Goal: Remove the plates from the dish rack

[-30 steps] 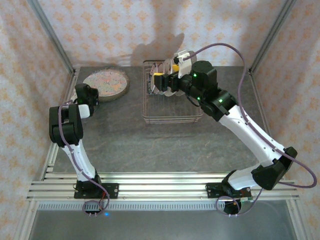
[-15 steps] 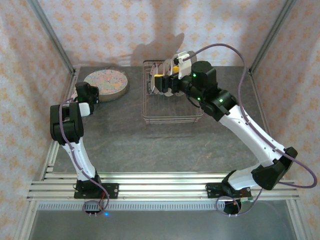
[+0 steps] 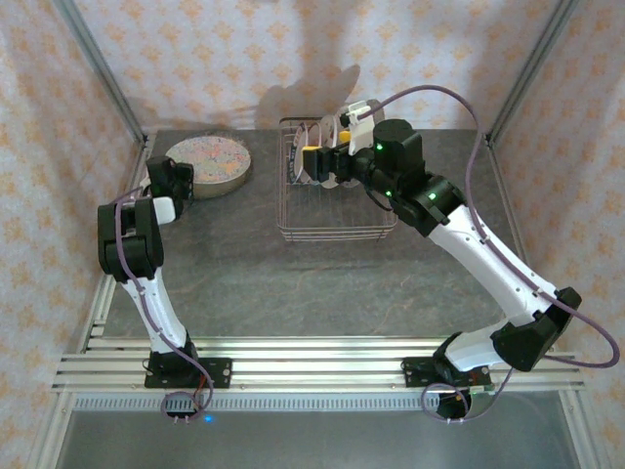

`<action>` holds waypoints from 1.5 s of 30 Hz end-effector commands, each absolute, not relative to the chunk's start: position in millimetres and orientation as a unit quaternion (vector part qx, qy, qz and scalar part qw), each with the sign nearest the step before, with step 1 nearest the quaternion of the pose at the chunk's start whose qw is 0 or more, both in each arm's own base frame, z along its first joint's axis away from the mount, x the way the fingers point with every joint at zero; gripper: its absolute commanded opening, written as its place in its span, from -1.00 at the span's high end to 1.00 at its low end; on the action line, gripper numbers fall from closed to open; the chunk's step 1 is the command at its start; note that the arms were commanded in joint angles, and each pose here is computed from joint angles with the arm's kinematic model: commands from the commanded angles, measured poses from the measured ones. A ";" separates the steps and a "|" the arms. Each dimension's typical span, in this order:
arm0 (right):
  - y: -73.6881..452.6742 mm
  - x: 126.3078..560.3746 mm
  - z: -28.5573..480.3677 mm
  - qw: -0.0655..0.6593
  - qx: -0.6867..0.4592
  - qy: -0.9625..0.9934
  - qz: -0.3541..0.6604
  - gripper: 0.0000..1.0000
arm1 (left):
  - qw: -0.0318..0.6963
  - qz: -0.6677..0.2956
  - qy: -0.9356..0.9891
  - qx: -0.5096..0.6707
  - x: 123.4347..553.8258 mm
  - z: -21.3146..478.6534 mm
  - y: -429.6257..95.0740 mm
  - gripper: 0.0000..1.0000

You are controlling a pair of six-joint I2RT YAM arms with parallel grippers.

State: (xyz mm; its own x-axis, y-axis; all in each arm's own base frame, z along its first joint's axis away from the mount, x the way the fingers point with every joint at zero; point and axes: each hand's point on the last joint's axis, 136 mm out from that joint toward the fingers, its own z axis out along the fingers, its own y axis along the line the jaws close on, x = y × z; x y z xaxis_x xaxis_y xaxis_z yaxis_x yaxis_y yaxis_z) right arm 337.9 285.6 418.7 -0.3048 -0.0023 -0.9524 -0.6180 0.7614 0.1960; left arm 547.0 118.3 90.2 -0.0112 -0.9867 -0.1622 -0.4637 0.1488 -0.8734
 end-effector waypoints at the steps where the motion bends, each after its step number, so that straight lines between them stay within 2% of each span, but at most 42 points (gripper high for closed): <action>1: 281.8 336.4 439.9 0.569 -0.191 0.749 0.281 -0.84 | 0.404 -0.323 0.644 -0.565 552.4 99.8 121.1 0.36; 3: 280.7 336.9 440.2 0.569 -0.187 0.750 0.280 -0.84 | 0.393 -0.316 0.651 -0.567 548.7 97.4 120.3 0.18; 7: 279.7 337.2 441.5 0.570 -0.185 0.750 0.278 -0.84 | 0.372 -0.305 0.661 -0.575 541.3 92.2 118.7 -0.04; 15: 280.0 338.3 439.5 0.567 -0.182 0.753 0.278 -0.84 | 0.321 -0.283 0.686 -0.589 533.4 82.6 114.4 -0.17; 20: 279.1 337.6 441.0 0.569 -0.183 0.752 0.277 -0.84 | 0.297 -0.259 0.698 -0.598 527.5 80.5 115.7 -0.36; 32: 277.0 337.0 441.2 0.569 -0.181 0.754 0.274 -0.84 | 0.239 -0.220 0.715 -0.619 517.3 69.9 116.2 -0.42; 35: 275.5 336.2 441.3 0.569 -0.180 0.755 0.272 -0.84 | 0.225 -0.206 0.719 -0.624 513.7 66.1 117.4 -0.50; 43: 274.1 335.3 440.9 0.568 -0.177 0.756 0.272 -0.85 | 0.217 -0.199 0.714 -0.635 513.8 58.3 119.5 -0.51; 45: 273.7 335.1 441.2 0.568 -0.177 0.756 0.272 -0.85 | 0.213 -0.190 0.716 -0.637 511.6 58.4 120.8 -0.58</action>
State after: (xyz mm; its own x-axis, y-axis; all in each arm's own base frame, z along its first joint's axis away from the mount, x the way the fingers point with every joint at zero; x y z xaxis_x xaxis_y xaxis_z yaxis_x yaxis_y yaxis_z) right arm 339.1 278.3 423.5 -0.3155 0.0090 -0.9489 -0.5851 0.7854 0.2020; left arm 517.8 110.5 66.3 -0.1215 -0.9914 -0.0485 -0.7944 0.1264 -0.5941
